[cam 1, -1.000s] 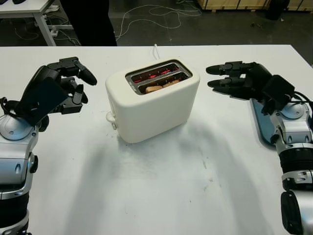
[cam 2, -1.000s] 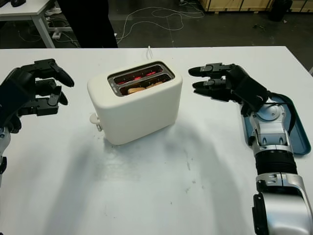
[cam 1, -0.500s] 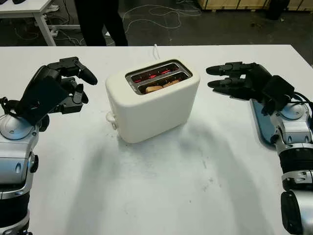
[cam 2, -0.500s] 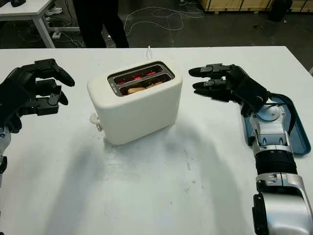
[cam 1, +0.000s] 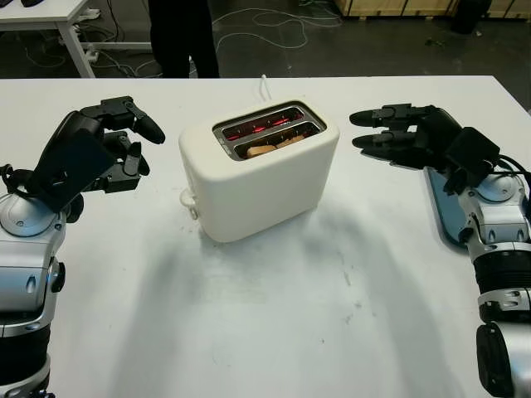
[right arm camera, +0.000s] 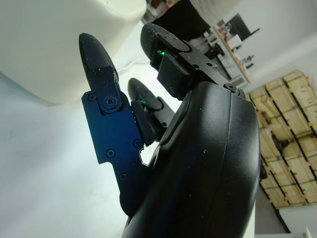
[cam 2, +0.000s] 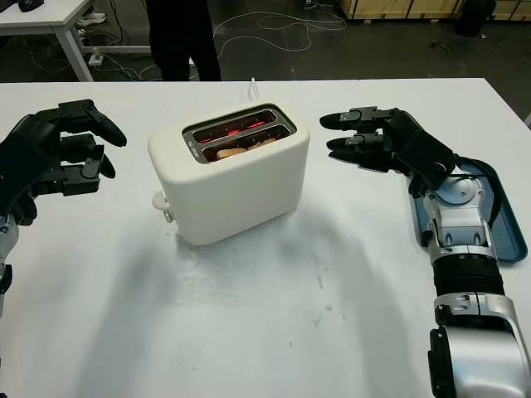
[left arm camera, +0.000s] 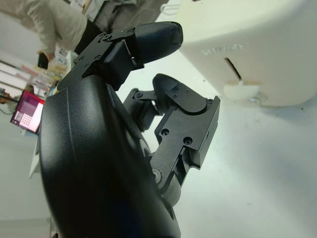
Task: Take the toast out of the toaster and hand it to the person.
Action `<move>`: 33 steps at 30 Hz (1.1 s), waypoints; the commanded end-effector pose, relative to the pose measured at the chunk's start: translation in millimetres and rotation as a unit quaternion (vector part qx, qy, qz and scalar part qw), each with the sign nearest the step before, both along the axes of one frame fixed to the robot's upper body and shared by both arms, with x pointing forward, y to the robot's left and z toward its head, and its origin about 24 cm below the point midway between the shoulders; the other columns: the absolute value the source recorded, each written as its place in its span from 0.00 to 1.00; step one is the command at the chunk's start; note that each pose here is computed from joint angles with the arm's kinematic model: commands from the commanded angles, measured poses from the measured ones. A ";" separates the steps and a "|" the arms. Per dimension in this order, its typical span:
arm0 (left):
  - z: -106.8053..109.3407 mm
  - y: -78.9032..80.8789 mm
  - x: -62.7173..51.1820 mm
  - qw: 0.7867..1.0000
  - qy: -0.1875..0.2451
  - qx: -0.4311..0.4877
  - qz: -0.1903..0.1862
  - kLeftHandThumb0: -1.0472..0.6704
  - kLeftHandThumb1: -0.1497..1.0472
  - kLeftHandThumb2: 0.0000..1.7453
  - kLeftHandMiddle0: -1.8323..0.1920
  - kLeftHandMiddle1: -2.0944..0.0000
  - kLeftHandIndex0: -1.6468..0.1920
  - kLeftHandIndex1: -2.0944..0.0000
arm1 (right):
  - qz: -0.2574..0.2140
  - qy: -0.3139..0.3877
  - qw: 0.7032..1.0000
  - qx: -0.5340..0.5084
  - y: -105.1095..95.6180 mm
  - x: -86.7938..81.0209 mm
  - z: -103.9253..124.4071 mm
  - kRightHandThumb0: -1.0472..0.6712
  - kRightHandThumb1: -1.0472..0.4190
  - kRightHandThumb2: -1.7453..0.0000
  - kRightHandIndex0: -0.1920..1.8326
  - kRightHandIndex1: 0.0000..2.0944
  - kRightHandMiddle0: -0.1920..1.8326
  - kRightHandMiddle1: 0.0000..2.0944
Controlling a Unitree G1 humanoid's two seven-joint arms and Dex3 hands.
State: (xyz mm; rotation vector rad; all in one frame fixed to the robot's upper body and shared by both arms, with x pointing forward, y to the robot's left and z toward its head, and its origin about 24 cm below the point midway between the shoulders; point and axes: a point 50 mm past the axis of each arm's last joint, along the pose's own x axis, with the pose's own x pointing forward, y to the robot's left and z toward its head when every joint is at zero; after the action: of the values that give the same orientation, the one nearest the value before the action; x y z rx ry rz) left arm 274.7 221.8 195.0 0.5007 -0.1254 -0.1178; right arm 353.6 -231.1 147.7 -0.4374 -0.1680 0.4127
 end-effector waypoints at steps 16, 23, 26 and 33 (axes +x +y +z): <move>6.2 -1.2 1.1 1.000 -0.009 0.011 -0.003 0.63 0.69 0.70 0.57 0.27 0.60 0.32 | -0.003 -0.002 1.000 0.001 1.2 -1.0 1.5 0.32 0.16 1.00 0.53 0.00 0.49 0.00; 5.6 -0.8 1.5 1.000 -0.007 0.006 0.000 0.62 0.68 0.71 0.57 0.27 0.59 0.32 | -0.006 0.000 1.000 0.002 0.5 -1.6 0.6 0.30 0.16 1.00 0.53 0.00 0.49 0.00; 5.8 -0.7 1.6 1.000 -0.009 0.007 -0.003 0.64 0.69 0.71 0.57 0.27 0.59 0.32 | -0.006 0.000 1.000 0.007 -0.4 -1.7 -0.7 0.30 0.16 1.00 0.53 0.00 0.49 0.00; 5.6 -0.1 2.0 1.000 -0.007 0.005 -0.005 0.63 0.68 0.72 0.57 0.27 0.59 0.32 | -0.007 0.001 1.000 0.005 -0.9 -2.5 -2.6 0.30 0.16 1.00 0.53 0.00 0.49 0.00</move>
State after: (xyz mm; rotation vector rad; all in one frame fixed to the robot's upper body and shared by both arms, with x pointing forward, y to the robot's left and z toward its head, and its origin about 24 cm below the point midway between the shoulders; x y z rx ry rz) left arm 275.6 221.6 197.5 0.5051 -0.1314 -0.1221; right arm 352.6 -231.2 148.2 -0.4368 -0.1664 0.4050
